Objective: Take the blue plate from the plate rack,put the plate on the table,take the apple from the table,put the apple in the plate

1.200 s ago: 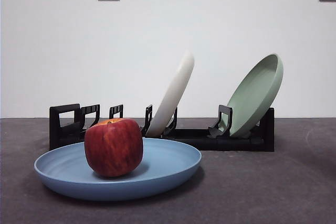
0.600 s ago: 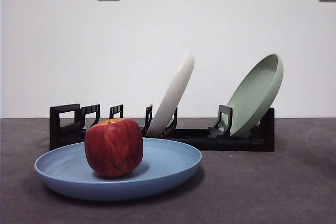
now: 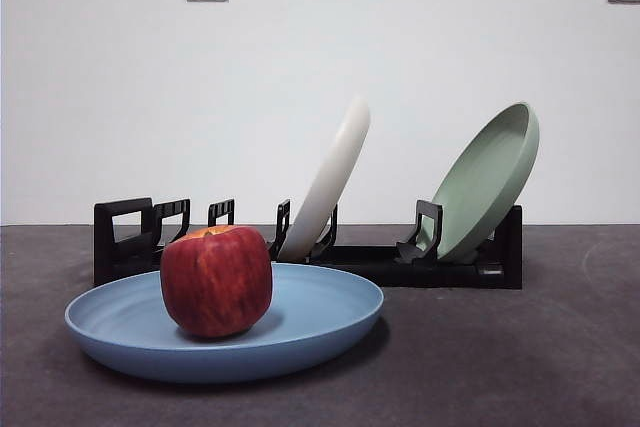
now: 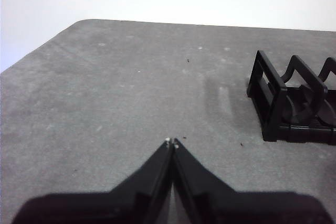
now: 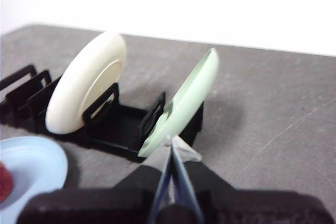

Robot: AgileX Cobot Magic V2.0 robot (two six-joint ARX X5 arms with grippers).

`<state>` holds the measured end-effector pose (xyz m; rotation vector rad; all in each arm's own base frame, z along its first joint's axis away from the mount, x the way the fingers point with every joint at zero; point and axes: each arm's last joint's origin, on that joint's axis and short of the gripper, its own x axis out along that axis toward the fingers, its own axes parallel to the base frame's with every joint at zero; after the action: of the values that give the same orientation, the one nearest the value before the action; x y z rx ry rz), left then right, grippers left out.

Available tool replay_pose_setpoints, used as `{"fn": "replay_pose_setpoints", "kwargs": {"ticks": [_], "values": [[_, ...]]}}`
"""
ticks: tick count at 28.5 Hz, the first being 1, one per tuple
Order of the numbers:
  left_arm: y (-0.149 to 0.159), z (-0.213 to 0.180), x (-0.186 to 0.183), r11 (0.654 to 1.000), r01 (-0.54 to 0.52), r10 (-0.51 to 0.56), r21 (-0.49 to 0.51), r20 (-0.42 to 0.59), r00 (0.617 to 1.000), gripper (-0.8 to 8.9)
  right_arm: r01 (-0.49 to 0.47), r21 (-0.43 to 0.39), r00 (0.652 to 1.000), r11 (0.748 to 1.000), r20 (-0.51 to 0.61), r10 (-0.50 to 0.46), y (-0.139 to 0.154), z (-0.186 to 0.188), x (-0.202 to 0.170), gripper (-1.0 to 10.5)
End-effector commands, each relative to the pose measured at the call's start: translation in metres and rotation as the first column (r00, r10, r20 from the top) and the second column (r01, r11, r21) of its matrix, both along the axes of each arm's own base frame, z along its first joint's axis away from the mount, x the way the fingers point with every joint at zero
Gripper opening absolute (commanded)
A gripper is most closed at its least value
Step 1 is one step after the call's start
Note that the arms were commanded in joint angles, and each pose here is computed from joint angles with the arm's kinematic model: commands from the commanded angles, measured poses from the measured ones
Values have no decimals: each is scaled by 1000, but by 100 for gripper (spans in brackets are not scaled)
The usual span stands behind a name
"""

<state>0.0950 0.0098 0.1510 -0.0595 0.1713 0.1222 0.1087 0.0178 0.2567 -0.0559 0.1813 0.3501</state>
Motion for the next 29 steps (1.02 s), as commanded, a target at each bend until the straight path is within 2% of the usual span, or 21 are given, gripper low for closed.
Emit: {"fn": "replay_pose_setpoints", "kwargs": {"ticks": [1,11,15,21,24,29], "values": [[0,-4,1,1000,-2,2,-5,-6,1000,-1,38,50,999,998,-5,-38,-5,-25,-2,1],[0,-4,1,1000,-2,2,-6,-6,1000,-1,93,94,994,991,-68,-87,-8,-89,-10,1],[0,-4,1,1000,-2,2,-6,-6,1000,-1,106,109,992,988,-82,-97,-9,-98,-11,1],[0,-4,1,1000,-2,2,-5,-6,1000,-1,218,131,972,967,-117,-204,-12,-106,-10,1],[0,-4,1,1000,-2,2,-5,-6,1000,-1,222,136,969,965,-139,-204,-11,-115,-10,1],[0,-4,1,1000,-2,2,-5,-4,1000,-1,215,152,975,965,-94,-203,-11,-112,-11,1]]}}
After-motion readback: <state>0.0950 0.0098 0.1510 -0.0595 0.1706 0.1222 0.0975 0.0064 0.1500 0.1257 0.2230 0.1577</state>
